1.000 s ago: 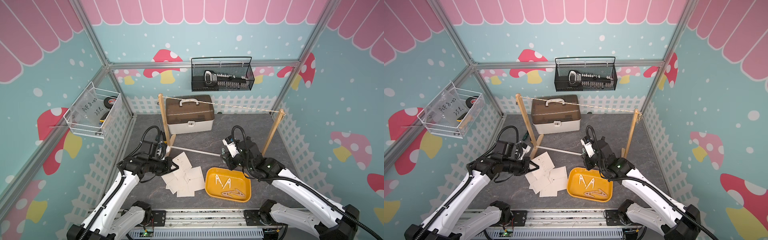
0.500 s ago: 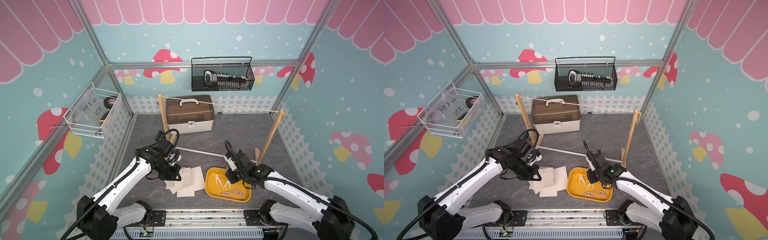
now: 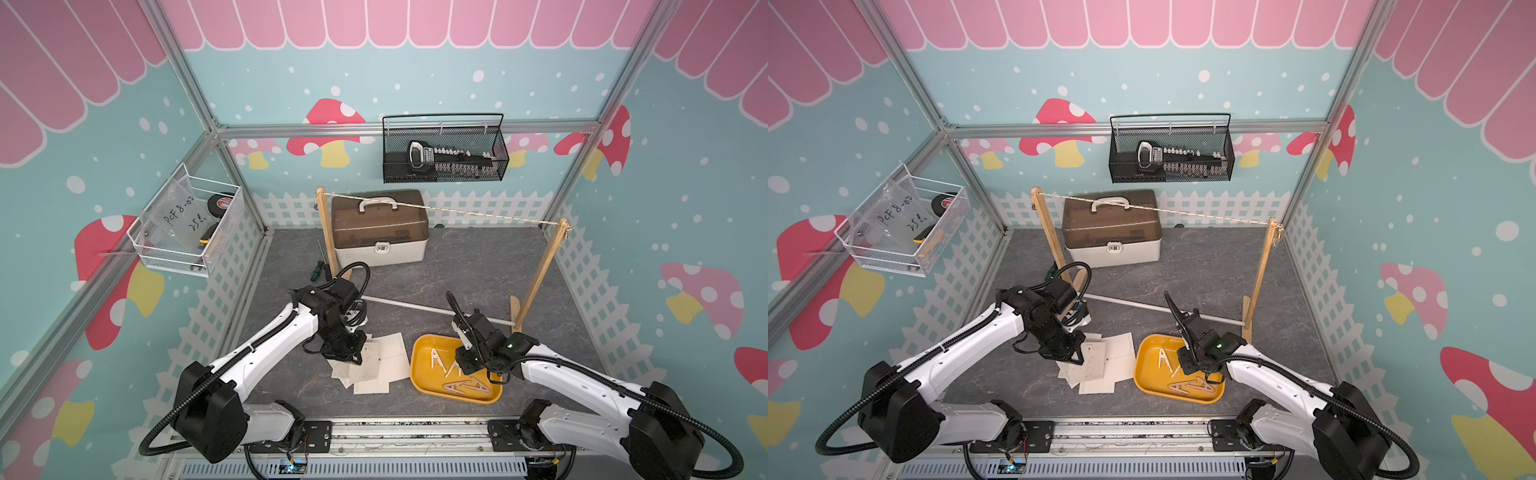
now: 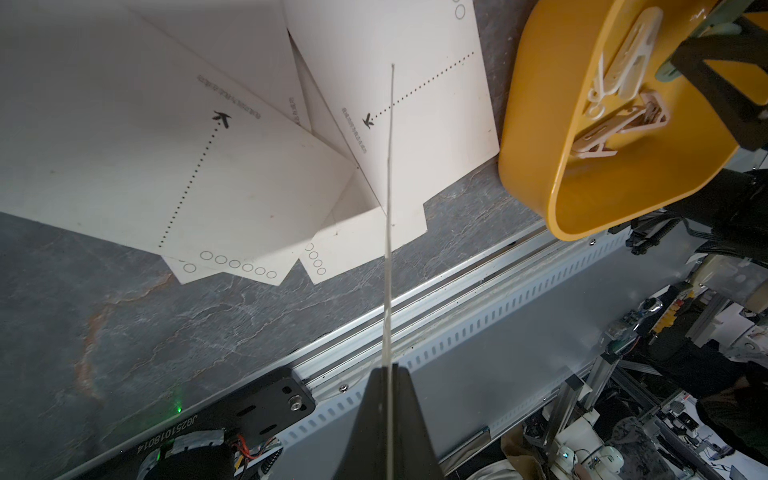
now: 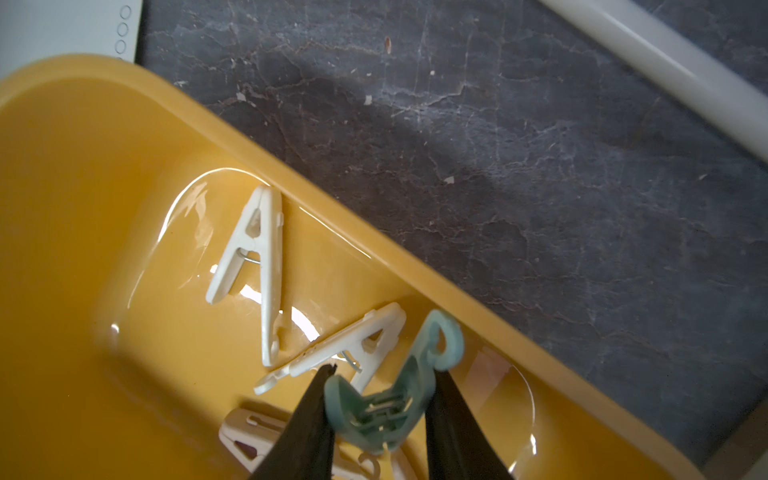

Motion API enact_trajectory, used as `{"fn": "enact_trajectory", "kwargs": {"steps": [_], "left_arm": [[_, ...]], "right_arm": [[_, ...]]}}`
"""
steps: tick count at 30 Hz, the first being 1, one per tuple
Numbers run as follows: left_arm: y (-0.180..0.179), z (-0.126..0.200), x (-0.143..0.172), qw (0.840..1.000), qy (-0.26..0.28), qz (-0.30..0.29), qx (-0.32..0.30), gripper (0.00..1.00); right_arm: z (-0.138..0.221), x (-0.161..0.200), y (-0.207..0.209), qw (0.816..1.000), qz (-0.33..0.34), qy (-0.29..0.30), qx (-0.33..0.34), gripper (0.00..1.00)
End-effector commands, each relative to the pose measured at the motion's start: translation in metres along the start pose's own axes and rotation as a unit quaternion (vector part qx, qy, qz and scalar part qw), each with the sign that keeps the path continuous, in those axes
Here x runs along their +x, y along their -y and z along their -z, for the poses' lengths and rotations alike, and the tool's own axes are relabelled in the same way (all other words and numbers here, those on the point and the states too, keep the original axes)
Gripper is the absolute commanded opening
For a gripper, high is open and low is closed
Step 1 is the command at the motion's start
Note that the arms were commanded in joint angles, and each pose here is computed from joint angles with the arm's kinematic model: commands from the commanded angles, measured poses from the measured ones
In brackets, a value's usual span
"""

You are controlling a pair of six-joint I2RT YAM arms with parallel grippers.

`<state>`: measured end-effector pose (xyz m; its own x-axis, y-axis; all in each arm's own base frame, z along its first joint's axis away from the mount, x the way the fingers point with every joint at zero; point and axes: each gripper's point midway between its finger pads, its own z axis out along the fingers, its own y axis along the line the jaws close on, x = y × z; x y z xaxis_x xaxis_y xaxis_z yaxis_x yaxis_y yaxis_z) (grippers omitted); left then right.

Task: Remove the postcards from the strings
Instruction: Place the postcard on the postcard.

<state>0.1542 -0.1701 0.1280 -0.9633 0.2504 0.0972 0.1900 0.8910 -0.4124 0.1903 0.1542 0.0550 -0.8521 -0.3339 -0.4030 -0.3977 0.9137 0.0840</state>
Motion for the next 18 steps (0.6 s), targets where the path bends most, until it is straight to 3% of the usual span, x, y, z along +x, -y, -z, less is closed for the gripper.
{"fn": "enact_trajectory", "kwargs": {"steps": [1, 4, 6, 10, 12, 18], "left_arm": [[0.001, 0.002, -0.003, 1.000, -0.003, -0.021, -0.011, 0.00], [-0.001, 0.000, -0.004, 1.000, -0.007, -0.021, -0.016, 0.01], [-0.002, 0.001, -0.005, 1.000, -0.006, -0.021, -0.020, 0.11], [-0.004, 0.001, -0.007, 0.999, -0.003, -0.022, -0.028, 0.15], [-0.007, 0.003, -0.008, 0.999, 0.001, -0.021, -0.040, 0.23], [-0.013, 0.008, -0.014, 0.998, 0.015, -0.023, -0.065, 0.29]], "right_arm": [[0.000, -0.003, 0.006, 1.000, -0.006, 0.017, 0.015, 0.35], [0.000, -0.002, 0.008, 1.000, -0.010, 0.020, 0.022, 0.39], [-0.001, -0.002, 0.011, 0.999, -0.013, 0.023, 0.026, 0.46], [0.002, -0.003, 0.012, 0.999, -0.015, 0.034, 0.028, 0.55], [0.006, -0.006, 0.013, 0.999, -0.015, 0.043, 0.029, 0.56], [0.019, -0.017, 0.012, 0.997, -0.013, 0.078, 0.023, 0.57]]}}
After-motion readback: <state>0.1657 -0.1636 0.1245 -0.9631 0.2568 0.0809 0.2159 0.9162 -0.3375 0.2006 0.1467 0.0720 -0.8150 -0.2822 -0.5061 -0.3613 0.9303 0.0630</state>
